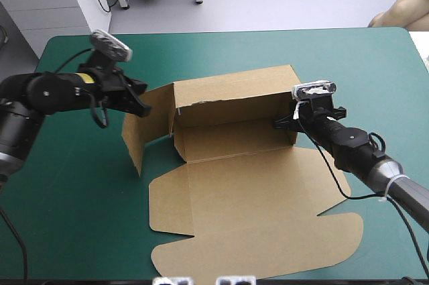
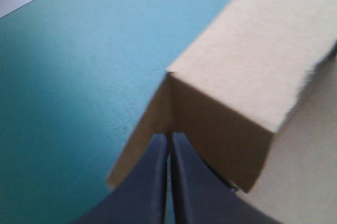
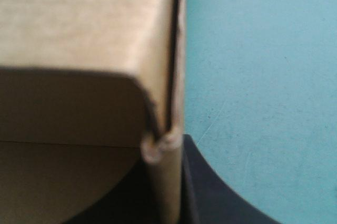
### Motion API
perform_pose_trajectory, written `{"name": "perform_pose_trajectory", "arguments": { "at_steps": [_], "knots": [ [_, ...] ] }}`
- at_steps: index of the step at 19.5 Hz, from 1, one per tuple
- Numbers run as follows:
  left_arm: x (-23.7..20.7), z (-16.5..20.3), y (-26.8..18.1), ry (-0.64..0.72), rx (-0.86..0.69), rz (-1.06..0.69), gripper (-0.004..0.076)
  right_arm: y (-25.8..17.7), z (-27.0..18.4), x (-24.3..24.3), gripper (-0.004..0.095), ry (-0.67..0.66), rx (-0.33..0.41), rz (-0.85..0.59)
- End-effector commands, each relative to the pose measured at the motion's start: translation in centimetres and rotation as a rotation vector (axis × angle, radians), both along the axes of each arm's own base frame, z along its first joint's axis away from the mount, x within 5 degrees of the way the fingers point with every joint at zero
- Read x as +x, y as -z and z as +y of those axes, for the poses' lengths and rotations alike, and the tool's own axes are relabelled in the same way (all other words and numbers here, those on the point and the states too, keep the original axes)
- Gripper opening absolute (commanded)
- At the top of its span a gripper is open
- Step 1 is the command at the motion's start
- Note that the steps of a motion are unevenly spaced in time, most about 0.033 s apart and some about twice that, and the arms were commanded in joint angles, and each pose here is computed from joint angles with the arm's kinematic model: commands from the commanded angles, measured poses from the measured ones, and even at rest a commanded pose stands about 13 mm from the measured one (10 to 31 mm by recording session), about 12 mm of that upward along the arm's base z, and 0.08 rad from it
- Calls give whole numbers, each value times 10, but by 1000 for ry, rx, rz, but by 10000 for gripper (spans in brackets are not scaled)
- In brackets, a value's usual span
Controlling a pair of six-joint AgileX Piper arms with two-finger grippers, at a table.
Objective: Fold the box
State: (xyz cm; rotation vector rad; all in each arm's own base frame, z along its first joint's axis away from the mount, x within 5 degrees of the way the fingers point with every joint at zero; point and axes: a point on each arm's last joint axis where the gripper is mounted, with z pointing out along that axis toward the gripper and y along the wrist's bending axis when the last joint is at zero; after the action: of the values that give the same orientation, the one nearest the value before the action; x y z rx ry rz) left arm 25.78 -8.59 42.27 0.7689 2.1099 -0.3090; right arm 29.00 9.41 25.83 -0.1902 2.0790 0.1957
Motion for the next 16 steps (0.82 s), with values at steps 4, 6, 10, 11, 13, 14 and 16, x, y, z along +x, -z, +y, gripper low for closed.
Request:
{"name": "perform_pose_trajectory", "arguments": {
  "at_steps": [4,6,10,11,13,14,16],
  "knots": [
    [-3,105,4,-299,-301,22,9,-10,-7,6,-18,116,41,-23],
    [-5,132,29,-385,-408,46,9,-7,-6,7,-17,110,33,-15],
    [-11,161,63,-522,-543,33,6,-6,0,5,-18,21,13,-12],
    [-11,162,65,-530,-544,36,6,-6,2,5,-18,-7,11,-12],
    [-11,162,65,-530,-548,34,6,-6,5,4,-18,-37,47,-1],
    [-11,161,65,-530,-550,33,6,-4,4,5,-18,-67,74,14],
    [-11,161,65,-526,-551,36,6,5,0,9,-18,-127,158,85]
  ]
}}
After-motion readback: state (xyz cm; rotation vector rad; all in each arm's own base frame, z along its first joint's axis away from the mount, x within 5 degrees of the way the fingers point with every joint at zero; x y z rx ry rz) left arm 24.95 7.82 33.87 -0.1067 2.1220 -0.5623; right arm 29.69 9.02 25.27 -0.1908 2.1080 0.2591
